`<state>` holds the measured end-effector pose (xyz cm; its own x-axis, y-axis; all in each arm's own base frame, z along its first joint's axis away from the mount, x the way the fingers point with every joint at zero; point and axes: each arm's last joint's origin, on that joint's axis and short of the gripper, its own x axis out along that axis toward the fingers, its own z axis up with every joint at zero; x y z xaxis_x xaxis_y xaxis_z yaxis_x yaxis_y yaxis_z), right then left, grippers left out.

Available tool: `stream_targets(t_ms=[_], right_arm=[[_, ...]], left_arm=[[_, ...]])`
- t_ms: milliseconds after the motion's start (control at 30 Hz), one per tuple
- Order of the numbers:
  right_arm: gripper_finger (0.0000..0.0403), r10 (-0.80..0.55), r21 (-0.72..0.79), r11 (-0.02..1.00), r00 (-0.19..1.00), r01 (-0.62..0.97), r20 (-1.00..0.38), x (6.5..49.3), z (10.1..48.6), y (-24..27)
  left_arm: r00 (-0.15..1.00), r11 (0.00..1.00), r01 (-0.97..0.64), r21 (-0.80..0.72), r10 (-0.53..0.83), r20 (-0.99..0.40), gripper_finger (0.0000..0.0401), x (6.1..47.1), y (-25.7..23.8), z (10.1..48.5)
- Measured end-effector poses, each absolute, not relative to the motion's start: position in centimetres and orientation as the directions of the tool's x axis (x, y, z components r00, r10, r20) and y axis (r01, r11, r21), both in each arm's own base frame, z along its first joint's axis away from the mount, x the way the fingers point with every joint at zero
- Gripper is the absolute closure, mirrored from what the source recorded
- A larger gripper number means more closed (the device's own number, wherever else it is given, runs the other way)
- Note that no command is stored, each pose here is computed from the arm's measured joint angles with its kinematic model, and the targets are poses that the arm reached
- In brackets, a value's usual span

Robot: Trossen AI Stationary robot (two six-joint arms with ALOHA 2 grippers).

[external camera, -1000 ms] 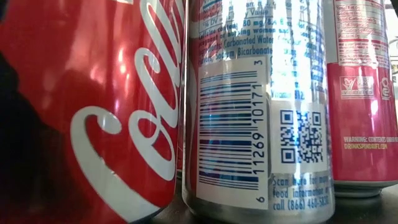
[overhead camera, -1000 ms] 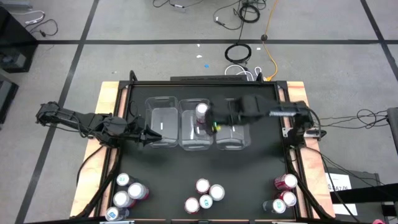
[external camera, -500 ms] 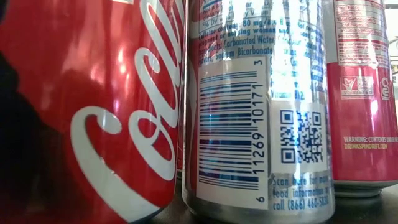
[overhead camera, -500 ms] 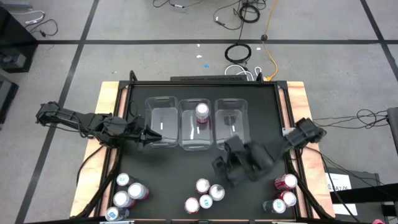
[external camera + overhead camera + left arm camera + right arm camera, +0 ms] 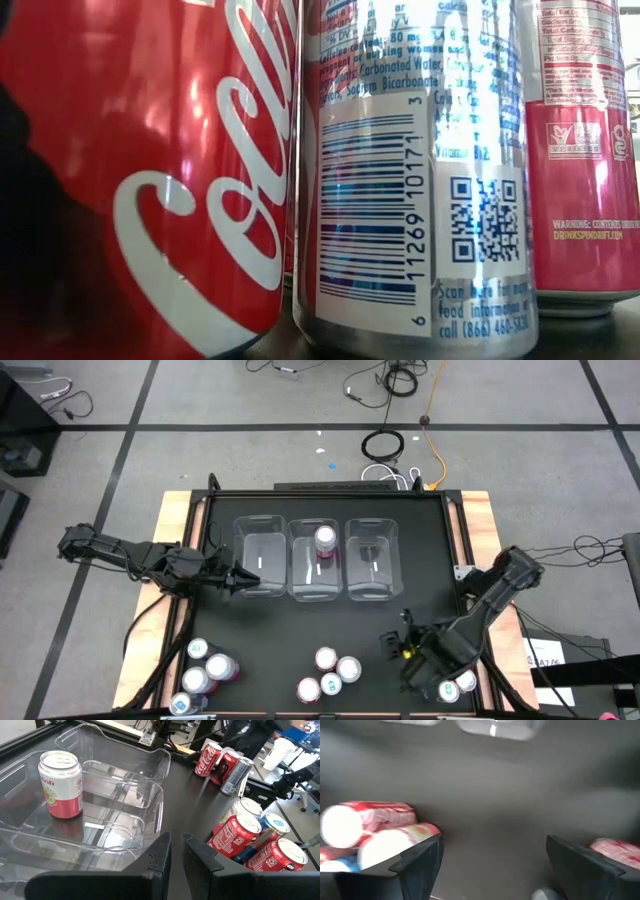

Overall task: Sort soda cans
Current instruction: Put the red-white soda can into the right transparent bin

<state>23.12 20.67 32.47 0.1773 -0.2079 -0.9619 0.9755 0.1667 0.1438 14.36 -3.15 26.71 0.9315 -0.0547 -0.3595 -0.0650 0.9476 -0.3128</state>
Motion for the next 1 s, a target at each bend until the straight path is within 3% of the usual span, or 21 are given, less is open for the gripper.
stream_targets(t_ms=[133, 367, 1000], right_arm=[[0.0063, -0.147, 0.081, 0.150, 0.103, 0.985, -0.984, 21.1, 32.3, 19.8], [0.0064, -0.125, 0.064, 0.156, 0.084, 0.986, -0.989, 18.9, 32.5, 17.6], [0.0064, -0.029, -0.043, 0.255, -0.037, 0.966, -0.999, 13.4, 31.4, 16.2]], left_arm=[[0.932, 0.948, -0.065, -0.313, -0.055, -0.360, 0.0347, 14.4, -3.1, 26.7], [0.932, 0.948, -0.065, -0.313, -0.054, -0.360, 0.0347, 14.4, -3.1, 26.7], [0.931, 0.948, -0.066, -0.313, -0.054, -0.360, 0.0347, 14.4, -3.1, 26.7]])
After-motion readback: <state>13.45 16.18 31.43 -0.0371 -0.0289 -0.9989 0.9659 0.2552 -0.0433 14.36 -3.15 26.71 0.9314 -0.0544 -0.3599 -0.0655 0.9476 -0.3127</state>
